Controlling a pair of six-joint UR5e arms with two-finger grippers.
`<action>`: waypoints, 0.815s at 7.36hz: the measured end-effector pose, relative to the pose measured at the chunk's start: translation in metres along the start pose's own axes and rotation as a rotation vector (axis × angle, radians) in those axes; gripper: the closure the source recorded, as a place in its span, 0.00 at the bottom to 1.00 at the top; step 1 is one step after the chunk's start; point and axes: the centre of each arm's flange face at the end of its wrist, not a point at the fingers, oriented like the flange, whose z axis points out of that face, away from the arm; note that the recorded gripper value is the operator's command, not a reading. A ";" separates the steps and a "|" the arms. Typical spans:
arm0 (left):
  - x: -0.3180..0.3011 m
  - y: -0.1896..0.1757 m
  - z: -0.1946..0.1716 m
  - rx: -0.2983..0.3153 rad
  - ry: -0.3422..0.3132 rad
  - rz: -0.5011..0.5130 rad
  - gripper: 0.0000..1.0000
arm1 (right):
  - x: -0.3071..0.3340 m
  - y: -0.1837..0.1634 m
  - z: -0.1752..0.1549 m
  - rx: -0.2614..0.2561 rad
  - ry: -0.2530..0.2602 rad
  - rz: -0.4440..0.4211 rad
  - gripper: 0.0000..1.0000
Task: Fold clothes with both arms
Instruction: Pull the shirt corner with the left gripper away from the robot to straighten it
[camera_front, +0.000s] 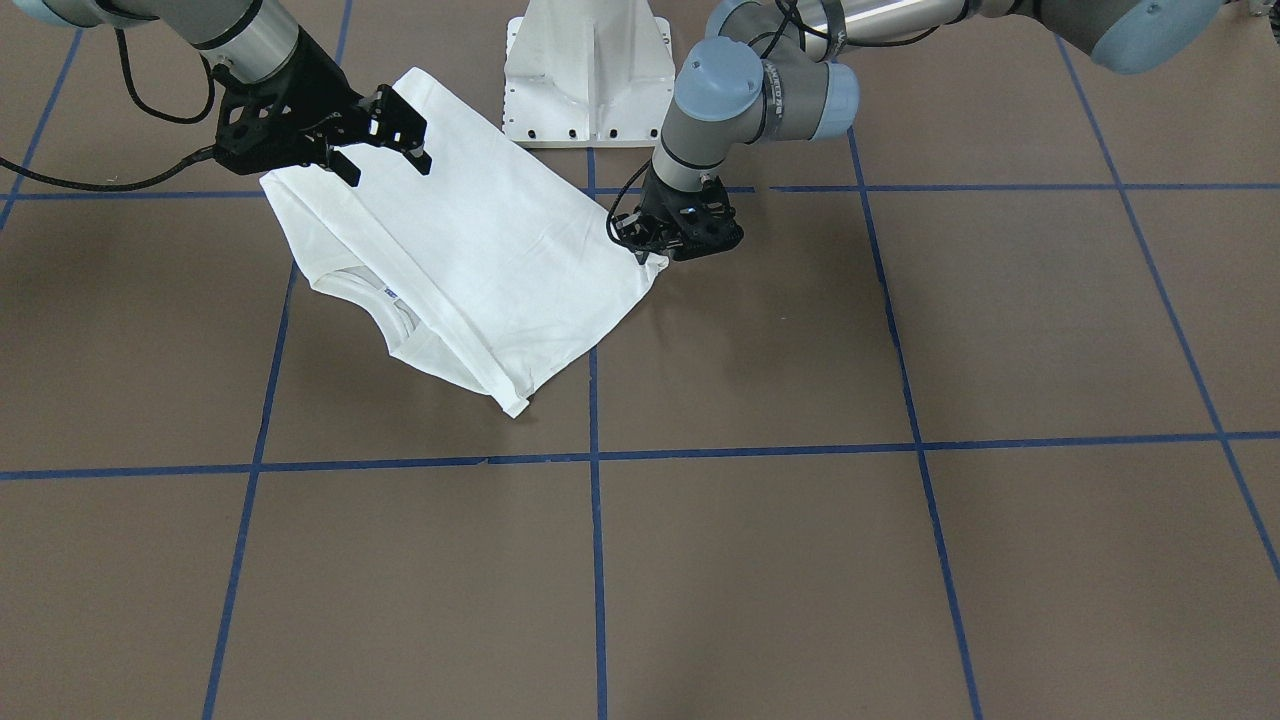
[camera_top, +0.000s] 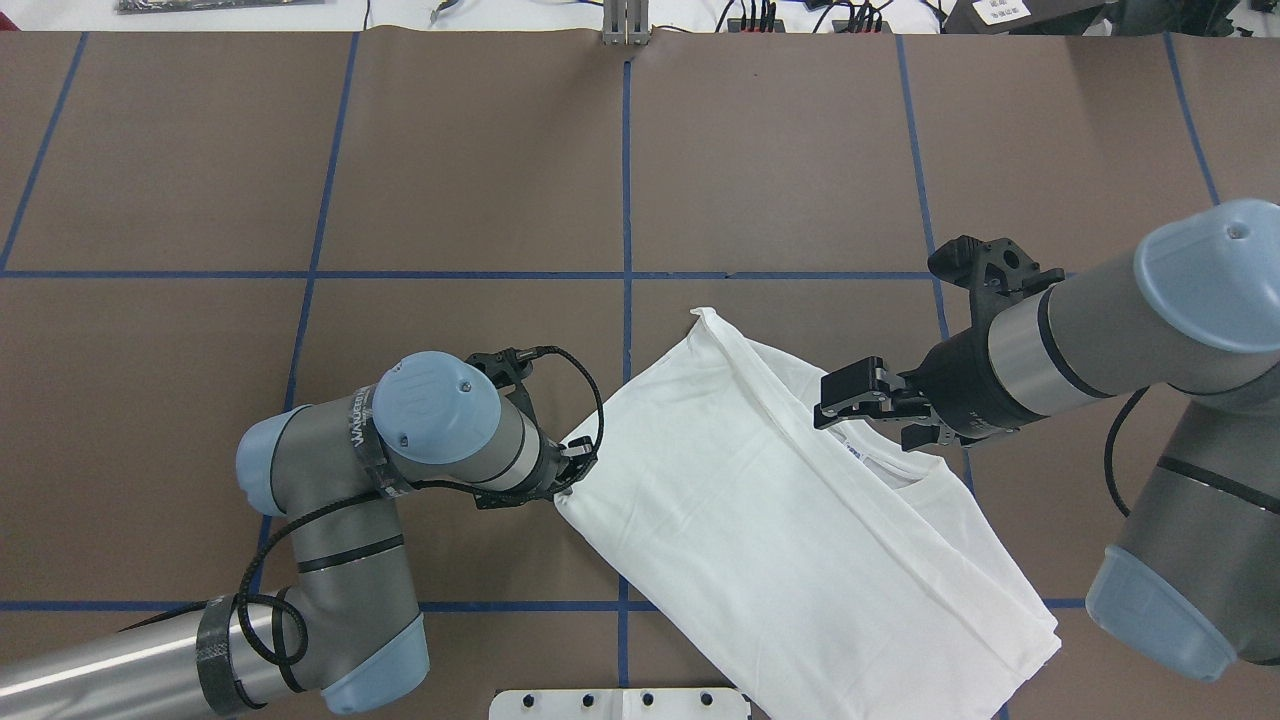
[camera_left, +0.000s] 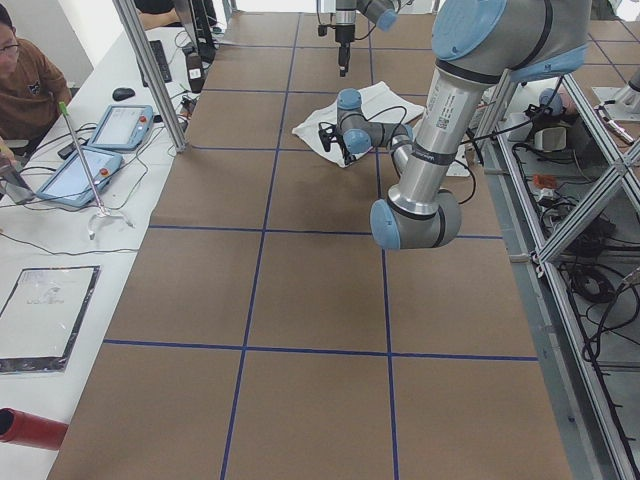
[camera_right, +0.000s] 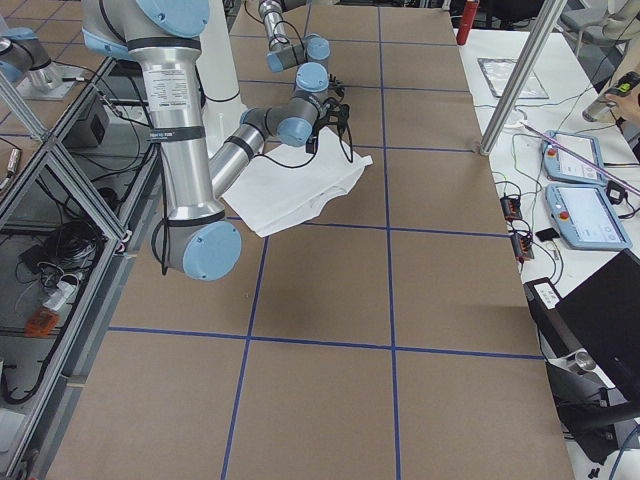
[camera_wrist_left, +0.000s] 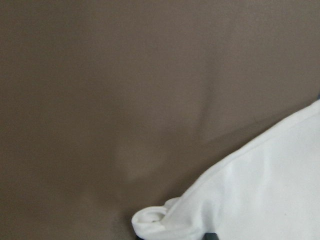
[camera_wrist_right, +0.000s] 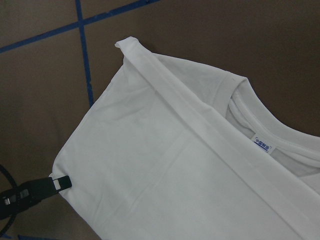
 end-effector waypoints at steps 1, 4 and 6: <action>0.002 -0.006 -0.005 0.007 0.016 -0.004 1.00 | 0.000 0.000 0.000 0.001 0.000 0.000 0.00; 0.002 -0.058 -0.033 0.070 0.054 -0.039 1.00 | 0.000 0.000 0.001 0.001 0.001 0.000 0.00; -0.007 -0.116 -0.050 0.144 0.042 -0.049 1.00 | 0.001 -0.001 0.004 0.000 0.006 0.003 0.00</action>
